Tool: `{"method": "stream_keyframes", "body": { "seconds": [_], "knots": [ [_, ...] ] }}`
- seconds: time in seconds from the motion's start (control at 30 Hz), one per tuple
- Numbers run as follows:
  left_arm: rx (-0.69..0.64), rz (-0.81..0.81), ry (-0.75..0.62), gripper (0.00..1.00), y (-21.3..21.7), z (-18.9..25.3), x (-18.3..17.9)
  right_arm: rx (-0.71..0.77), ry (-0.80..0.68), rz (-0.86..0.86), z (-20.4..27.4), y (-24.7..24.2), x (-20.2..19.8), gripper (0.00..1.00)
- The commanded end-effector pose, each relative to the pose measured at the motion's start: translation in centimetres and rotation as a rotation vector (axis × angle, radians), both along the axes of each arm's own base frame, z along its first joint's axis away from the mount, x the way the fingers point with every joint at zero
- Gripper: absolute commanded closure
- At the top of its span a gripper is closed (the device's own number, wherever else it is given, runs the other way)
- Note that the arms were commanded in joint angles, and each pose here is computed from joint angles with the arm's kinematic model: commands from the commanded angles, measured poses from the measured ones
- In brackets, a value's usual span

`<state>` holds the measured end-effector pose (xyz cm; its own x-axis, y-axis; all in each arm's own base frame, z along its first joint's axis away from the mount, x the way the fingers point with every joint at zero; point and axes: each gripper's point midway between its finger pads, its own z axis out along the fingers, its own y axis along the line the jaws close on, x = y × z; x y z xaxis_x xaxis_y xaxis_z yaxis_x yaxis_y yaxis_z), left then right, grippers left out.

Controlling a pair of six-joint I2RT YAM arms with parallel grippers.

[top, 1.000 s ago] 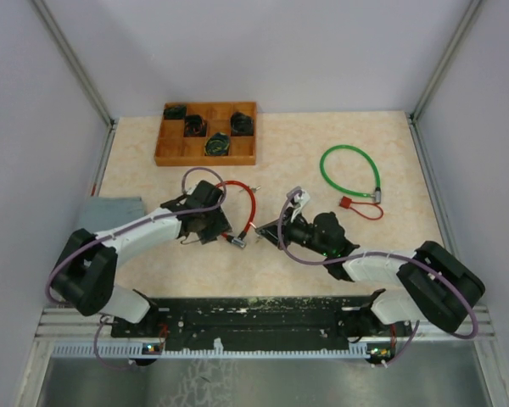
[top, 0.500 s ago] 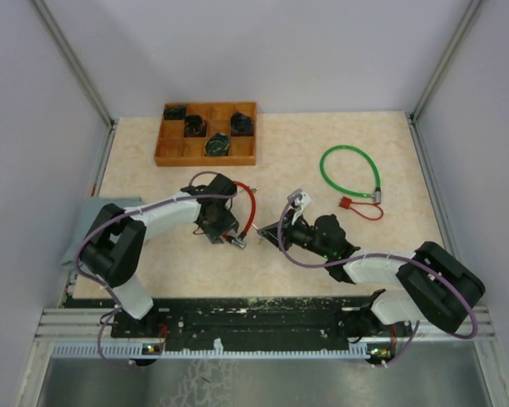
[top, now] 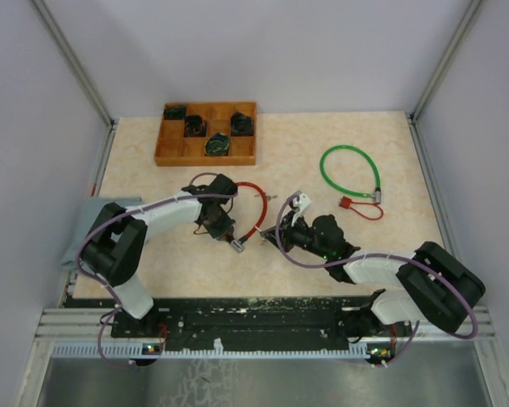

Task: Unlock with the key
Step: Pick up the lock from the center of the board.

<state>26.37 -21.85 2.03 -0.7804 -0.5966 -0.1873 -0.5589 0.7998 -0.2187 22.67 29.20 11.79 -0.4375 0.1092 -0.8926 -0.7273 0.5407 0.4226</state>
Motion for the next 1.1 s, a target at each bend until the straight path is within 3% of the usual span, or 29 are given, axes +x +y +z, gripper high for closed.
{"method": "stream_keyframes", "body": {
  "seconds": [0.0,0.1,0.5,0.73,1.07],
  "knots": [
    [0.044,0.019,-0.043,0.91,1.0,1.4,0.2,0.045,-0.047,-0.008,2.5,0.5,0.7,1.0],
    [0.024,0.021,-0.094,1.0,0.9,2.8,0.9,0.073,-0.039,0.009,3.1,0.9,0.0,1.0],
    [-0.157,0.056,-0.226,1.0,-0.1,6.1,2.3,0.25,0.142,0.054,3.7,2.9,-2.0,1.0],
    [-0.217,0.053,-0.217,1.0,-0.5,6.0,2.4,0.321,0.316,0.066,1.6,4.0,-2.4,1.0],
    [-0.264,0.073,-0.198,1.0,-0.6,5.2,3.1,0.322,0.436,0.062,-0.8,4.6,-2.6,1.0]
  ]
}}
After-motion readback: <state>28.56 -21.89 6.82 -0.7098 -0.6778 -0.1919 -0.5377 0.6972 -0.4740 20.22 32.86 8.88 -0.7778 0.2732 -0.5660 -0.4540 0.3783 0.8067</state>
